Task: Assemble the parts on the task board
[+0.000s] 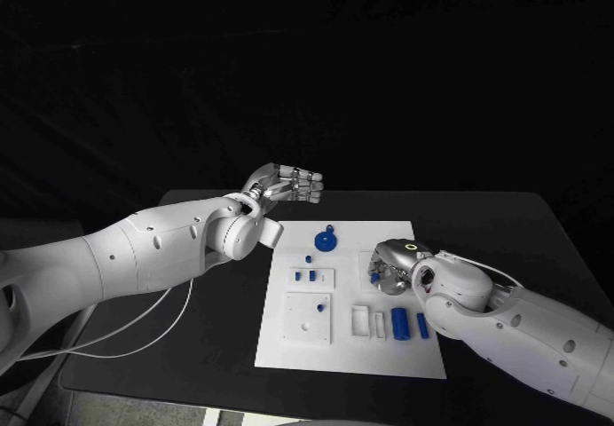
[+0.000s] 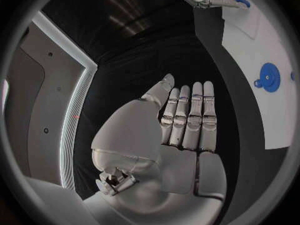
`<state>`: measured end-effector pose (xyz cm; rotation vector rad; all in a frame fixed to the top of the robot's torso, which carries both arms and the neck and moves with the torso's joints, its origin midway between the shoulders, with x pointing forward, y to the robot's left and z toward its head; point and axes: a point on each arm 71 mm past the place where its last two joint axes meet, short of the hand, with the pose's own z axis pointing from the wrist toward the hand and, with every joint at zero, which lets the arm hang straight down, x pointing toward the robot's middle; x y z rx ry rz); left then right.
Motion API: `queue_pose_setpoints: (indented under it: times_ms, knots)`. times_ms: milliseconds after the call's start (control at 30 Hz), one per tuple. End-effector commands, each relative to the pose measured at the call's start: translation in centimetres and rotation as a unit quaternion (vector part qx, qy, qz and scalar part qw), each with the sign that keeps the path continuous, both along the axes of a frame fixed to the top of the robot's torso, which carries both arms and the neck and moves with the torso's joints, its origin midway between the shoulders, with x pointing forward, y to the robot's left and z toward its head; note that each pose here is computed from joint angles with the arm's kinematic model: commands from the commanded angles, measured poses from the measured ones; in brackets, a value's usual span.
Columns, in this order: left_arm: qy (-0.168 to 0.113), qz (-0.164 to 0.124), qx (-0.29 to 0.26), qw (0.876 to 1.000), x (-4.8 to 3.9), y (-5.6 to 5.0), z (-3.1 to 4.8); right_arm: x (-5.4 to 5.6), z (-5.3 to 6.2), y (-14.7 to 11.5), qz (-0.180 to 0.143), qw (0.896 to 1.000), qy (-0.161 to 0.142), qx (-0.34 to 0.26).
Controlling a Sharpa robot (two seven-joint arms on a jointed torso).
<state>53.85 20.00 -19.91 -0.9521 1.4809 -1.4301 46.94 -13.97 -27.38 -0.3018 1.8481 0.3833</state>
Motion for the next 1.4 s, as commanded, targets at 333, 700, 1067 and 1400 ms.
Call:
queue_pose_setpoints:
  times_ms: [333,700,1067,1400]
  knots:
    - [-0.001,-0.006,-0.006,1.0,0.02,-0.2,0.12,0.1,0.8,0.7,-0.007,0.998,-0.062,0.028]
    - [-0.001,-0.002,-0.004,1.0,0.15,0.2,0.08,-0.6,2.2,0.7,-0.004,0.996,-0.069,0.053]
    - [-0.001,0.001,-0.002,1.0,0.26,0.3,0.04,-2.1,4.2,2.4,0.02,0.993,-0.054,0.101]
    - [0.0,0.001,-0.002,1.0,0.42,0.1,-0.03,-4.4,2.7,6.2,0.075,0.991,-0.031,0.102]
